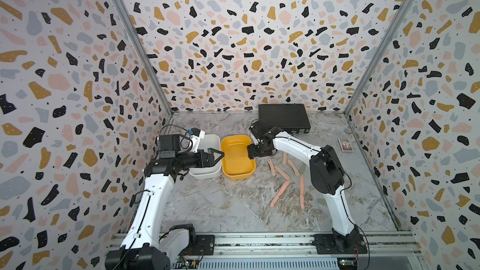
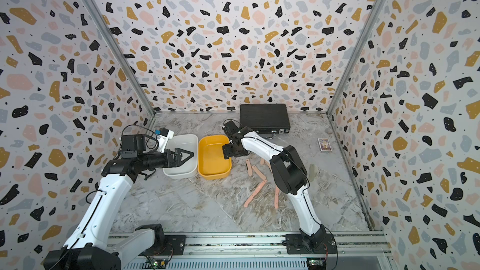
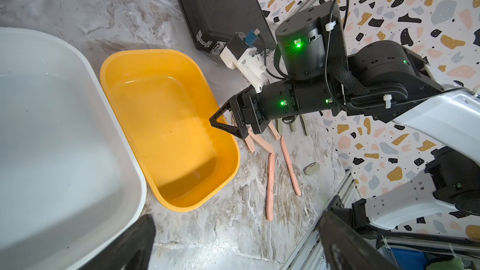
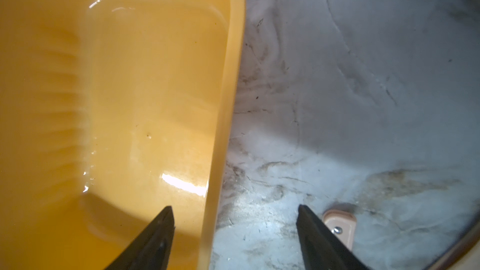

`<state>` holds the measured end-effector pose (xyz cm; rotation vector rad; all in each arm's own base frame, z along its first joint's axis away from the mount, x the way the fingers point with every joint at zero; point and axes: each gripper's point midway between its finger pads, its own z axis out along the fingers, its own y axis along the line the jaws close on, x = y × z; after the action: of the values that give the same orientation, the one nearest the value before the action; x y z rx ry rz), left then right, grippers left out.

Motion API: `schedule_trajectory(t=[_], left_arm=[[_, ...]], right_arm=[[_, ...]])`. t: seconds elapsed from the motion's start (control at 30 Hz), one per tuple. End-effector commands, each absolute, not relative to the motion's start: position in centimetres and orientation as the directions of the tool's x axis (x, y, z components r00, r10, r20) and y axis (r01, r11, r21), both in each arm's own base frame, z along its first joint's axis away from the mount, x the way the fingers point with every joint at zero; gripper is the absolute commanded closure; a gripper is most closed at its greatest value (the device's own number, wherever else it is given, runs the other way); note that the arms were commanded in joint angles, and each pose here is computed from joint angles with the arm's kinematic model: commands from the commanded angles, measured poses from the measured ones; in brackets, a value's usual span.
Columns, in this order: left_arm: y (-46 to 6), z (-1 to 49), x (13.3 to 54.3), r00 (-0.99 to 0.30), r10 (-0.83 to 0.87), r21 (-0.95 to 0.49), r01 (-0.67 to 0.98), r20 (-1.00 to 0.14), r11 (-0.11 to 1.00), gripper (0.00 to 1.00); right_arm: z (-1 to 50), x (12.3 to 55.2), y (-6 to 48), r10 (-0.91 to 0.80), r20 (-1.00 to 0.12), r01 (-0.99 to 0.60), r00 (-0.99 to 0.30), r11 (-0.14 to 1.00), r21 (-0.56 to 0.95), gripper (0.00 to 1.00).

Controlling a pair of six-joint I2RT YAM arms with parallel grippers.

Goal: Place the fruit knives into the storage box by color
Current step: Move the storage box to the center of the board.

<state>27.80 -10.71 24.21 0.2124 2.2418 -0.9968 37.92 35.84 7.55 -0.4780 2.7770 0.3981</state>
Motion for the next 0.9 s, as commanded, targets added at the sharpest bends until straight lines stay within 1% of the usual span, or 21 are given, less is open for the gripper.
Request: schedule_trajectory(t=[0.0, 0.1, 0.27, 0.5, 0.57, 0.73, 0.87], left_arm=[[-10.5, 24.3, 28.3, -0.744, -0.104, -0.578, 0.414, -0.660, 0.704, 0.01], [-10.6, 24.2, 28.4, -0.754, -0.108, -0.591, 0.408, -0.648, 0.696, 0.01], [-10.6, 24.5, 28.0, -0.743, -0.102, -0.579, 0.421, -0.662, 0.698, 0.01], [-10.8, 24.9, 27.5, -0.732, -0.093, -0.573, 0.441, -0.675, 0.691, 0.01], [-10.9, 25.0, 27.3, -0.732, -0.093, -0.577, 0.446, -0.675, 0.684, 0.01], [-11.0, 24.9, 27.4, -0.739, -0.093, -0.585, 0.442, -0.667, 0.680, 0.01], [-10.7, 25.1, 27.8, -0.751, -0.047, -0.562, 0.450, -0.659, 0.694, 0.01]], right_arm=[[9.0, 37.7, 35.6, -0.271, -0.351, -0.360, -0.896, 0.906, 0.221, 0.24], [9.3, 37.8, 35.6, -0.285, -0.352, -0.371, -0.891, 0.905, 0.207, 0.24], [8.8, 37.7, 35.6, -0.273, -0.353, -0.362, -0.895, 0.907, 0.217, 0.25], [8.0, 37.1, 36.0, -0.272, -0.326, -0.356, -0.905, 0.905, 0.233, 0.39], [7.9, 36.8, 36.0, -0.273, -0.324, -0.356, -0.906, 0.906, 0.230, 0.41], [7.6, 36.1, 35.7, -0.277, -0.310, -0.355, -0.909, 0.906, 0.232, 0.50], [7.6, 35.5, 35.1, -0.275, -0.308, -0.351, -0.911, 0.908, 0.228, 0.51]])
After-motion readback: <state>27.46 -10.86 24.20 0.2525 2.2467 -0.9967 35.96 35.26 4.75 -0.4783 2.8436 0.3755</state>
